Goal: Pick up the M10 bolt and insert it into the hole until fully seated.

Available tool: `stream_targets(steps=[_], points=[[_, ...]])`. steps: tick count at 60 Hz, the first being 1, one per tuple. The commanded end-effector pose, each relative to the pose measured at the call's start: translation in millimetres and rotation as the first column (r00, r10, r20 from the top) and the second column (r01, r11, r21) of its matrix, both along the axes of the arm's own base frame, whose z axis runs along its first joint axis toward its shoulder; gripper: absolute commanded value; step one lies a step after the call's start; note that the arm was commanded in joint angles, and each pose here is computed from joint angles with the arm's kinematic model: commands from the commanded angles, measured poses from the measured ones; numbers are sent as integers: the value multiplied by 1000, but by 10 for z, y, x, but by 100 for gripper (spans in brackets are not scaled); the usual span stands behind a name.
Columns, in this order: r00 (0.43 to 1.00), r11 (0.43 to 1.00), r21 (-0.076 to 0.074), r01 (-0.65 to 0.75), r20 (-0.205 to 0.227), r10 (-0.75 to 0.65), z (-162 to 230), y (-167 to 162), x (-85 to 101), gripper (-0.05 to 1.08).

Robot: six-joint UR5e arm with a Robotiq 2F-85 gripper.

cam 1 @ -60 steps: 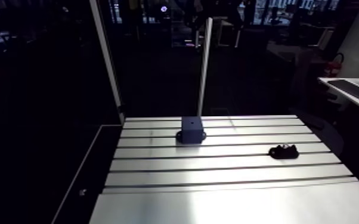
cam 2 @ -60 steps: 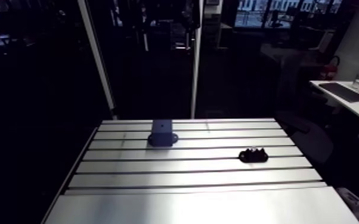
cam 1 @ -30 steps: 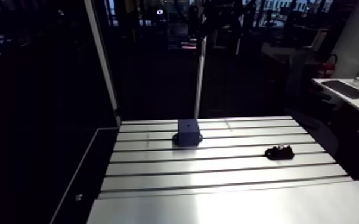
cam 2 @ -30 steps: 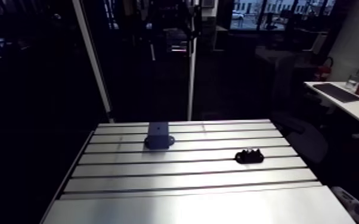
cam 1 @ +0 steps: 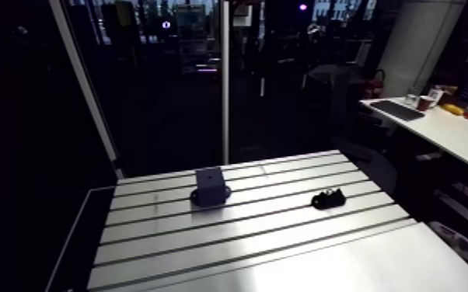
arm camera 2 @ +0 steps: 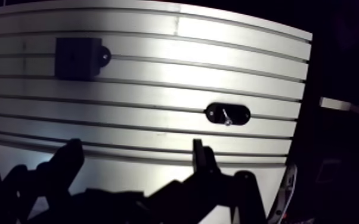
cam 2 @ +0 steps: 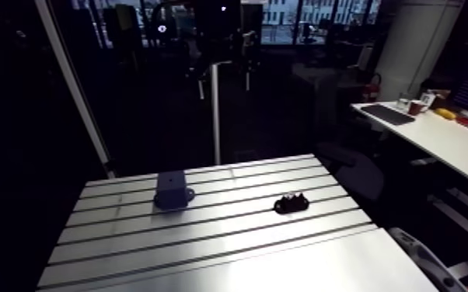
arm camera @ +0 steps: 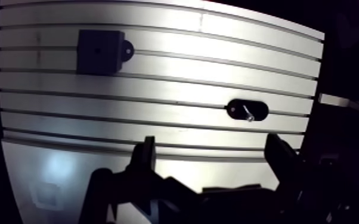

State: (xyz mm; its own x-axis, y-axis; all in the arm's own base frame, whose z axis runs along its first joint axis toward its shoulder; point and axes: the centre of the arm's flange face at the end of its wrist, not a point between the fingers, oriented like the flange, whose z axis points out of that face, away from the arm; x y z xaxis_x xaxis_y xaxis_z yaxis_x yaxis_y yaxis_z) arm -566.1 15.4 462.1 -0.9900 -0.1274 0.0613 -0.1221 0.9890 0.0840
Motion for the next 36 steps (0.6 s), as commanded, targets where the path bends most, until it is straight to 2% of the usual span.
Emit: stream_targets(steps=[1,4,10,17,19,26,33,36], points=[[1000,1000,-2,-4,-9,4,-244,417,65,1],[1000,1000,-6,-3,-10,3,-268,457,66,1],[1000,1000,-25,17,-16,-17,-325,613,89,1],[999,999,-34,40,-19,-41,-386,747,92,1],[999,998,-42,46,-22,-47,-440,787,94,1],[998,998,-41,51,-29,-52,-531,864,114,1],[999,1000,-29,8,-47,-9,-647,916,125,1],[999,1000,-29,3,-48,-5,-665,939,129,1]])
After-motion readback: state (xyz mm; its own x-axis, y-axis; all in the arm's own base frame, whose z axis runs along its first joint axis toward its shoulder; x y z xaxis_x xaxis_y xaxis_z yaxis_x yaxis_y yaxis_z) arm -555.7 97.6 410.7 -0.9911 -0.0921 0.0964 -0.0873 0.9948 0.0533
